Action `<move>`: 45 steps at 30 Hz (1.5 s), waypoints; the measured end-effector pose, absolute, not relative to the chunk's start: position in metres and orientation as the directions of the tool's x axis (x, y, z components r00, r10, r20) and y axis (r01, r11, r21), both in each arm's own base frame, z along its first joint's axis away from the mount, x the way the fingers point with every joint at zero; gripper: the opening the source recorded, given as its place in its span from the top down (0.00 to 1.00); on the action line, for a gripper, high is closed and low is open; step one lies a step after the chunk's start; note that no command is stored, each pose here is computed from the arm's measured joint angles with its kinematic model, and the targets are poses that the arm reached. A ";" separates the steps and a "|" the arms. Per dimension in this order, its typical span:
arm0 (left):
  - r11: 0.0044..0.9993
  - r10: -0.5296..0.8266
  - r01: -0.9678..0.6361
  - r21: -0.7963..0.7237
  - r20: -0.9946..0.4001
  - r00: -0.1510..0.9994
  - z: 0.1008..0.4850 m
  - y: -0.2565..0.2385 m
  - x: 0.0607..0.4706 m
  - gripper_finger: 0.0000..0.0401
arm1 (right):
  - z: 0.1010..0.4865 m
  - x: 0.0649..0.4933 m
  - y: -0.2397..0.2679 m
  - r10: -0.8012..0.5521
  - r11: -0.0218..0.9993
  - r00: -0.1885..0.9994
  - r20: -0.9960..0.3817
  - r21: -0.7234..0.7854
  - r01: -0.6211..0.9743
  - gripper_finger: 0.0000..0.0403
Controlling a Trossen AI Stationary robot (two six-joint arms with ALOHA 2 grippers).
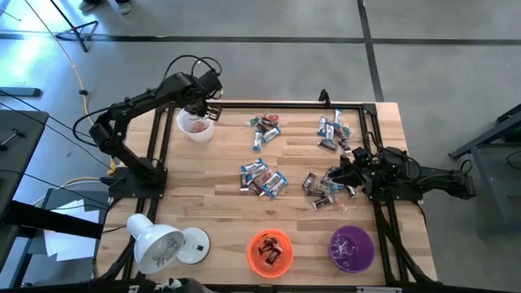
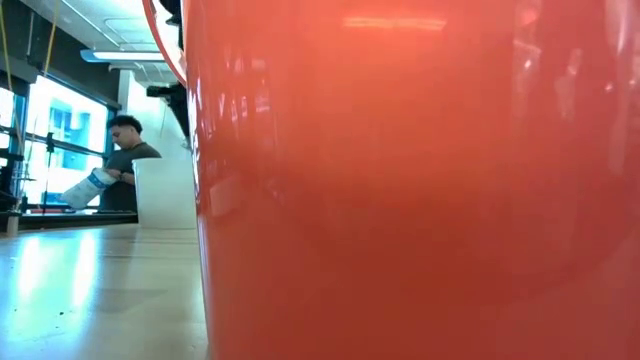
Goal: Organize candy in baskets
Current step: Put the blue gummy into the white bucket
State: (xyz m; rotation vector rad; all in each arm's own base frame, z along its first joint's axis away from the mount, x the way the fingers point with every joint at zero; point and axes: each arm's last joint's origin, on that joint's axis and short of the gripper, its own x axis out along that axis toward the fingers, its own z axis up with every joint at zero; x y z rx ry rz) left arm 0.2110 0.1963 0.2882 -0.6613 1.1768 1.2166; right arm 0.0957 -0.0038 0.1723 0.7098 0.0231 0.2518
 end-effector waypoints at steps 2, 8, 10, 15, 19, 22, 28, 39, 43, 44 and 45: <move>0.261 0.335 -0.953 0.157 -0.940 -0.063 0.286 0.199 0.208 0.88 | 0.172 0.096 -0.004 0.237 0.729 0.970 0.064 0.647 -0.221 0.66; 0.329 0.326 -0.928 0.176 -0.943 -0.063 0.285 0.202 0.206 0.78 | 0.172 0.096 -0.004 0.236 0.730 0.970 0.064 0.647 -0.221 0.66; 0.335 0.327 -0.926 0.173 -0.943 -0.057 0.285 0.201 0.206 0.77 | 0.172 0.096 -0.004 0.237 0.730 0.969 0.064 0.647 -0.221 0.66; 0.446 0.318 -0.894 0.048 -0.942 0.108 0.287 0.199 0.223 0.77 | 0.172 0.096 -0.004 0.237 0.729 0.969 0.065 0.647 -0.221 0.66; 0.586 0.370 -0.810 0.024 -0.897 0.241 0.291 0.198 0.241 0.77 | 0.172 0.096 -0.004 0.237 0.730 0.969 0.064 0.647 -0.221 0.66; 0.666 0.411 -0.744 0.050 -0.857 0.311 0.295 0.198 0.250 0.77 | 0.172 0.096 -0.004 0.237 0.729 0.969 0.064 0.647 -0.221 0.66; 0.765 0.359 -0.644 0.032 -0.850 0.385 0.290 0.205 0.256 0.77 | 0.172 0.096 -0.004 0.236 0.730 0.970 0.064 0.647 -0.221 0.66; 0.751 0.061 -0.614 -0.241 -0.901 0.429 0.235 0.233 0.281 0.77 | 0.172 0.096 -0.004 0.236 0.730 0.970 0.064 0.647 -0.221 0.66; 0.764 0.059 -0.587 -0.267 -0.878 0.475 0.234 0.242 0.296 0.74 | 0.172 0.096 -0.004 0.237 0.729 0.969 0.064 0.647 -0.221 0.66; 0.768 0.059 -0.582 -0.267 -0.876 0.479 0.234 0.243 0.300 0.73 | 0.172 0.096 -0.004 0.237 0.729 0.970 0.064 0.648 -0.221 0.66; 0.772 0.058 -0.577 -0.266 -0.875 0.481 0.233 0.244 0.303 0.72 | 0.172 0.096 -0.004 0.237 0.730 0.969 0.064 0.647 -0.221 0.66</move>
